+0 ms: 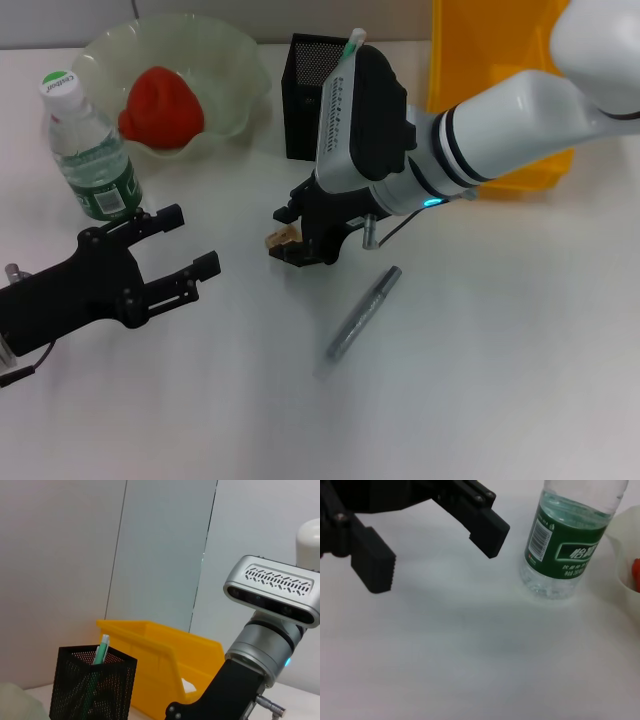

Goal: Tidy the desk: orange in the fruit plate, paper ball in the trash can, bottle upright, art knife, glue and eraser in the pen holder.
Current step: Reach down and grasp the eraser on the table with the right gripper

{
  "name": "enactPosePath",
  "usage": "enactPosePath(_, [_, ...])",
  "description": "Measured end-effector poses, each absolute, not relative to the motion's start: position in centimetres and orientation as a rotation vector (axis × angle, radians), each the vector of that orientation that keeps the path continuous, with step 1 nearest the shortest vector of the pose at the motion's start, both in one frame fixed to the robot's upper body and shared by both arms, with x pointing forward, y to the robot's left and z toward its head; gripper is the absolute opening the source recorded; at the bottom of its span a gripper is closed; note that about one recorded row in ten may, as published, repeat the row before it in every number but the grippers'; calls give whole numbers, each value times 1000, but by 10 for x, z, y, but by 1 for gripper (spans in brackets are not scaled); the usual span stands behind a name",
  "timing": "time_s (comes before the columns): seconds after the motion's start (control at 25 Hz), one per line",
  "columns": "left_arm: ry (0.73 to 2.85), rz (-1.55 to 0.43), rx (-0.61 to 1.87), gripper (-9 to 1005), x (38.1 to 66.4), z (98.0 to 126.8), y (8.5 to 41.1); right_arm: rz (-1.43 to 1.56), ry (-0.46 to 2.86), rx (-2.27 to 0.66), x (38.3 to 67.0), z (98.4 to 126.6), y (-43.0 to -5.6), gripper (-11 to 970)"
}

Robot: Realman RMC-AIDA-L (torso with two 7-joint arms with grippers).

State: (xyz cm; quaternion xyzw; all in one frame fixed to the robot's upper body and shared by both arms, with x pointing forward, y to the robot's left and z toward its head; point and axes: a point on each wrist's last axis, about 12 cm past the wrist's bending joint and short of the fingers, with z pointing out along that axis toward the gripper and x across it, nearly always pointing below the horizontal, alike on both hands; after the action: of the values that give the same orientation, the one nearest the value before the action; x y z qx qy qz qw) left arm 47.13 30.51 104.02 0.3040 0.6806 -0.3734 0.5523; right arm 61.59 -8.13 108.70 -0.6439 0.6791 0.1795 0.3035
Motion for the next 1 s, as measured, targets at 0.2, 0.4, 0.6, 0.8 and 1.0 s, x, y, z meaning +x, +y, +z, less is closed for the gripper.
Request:
enactPosePath(0.2, [1606,-883,717,787,472,1041,305,472,1808,-1713,615,1084,-83,453])
enactPosePath(0.4, [1599,-891,707,787,472,1040,303,465,1812,-1717,615,1083,-84,453])
enactPosePath(0.6, [1596,-891,708,786,473,1041,302,460,1815,-1709,615,1082,-84,452])
enactPosePath(0.8, [1590,-898,710,786,474,1041,300,449,1818,-1693,617,1082,-85,452])
enactPosePath(1.0, [1582,-899,715,786,474,1040,298,455,1819,-1685,617,1083,-85,452])
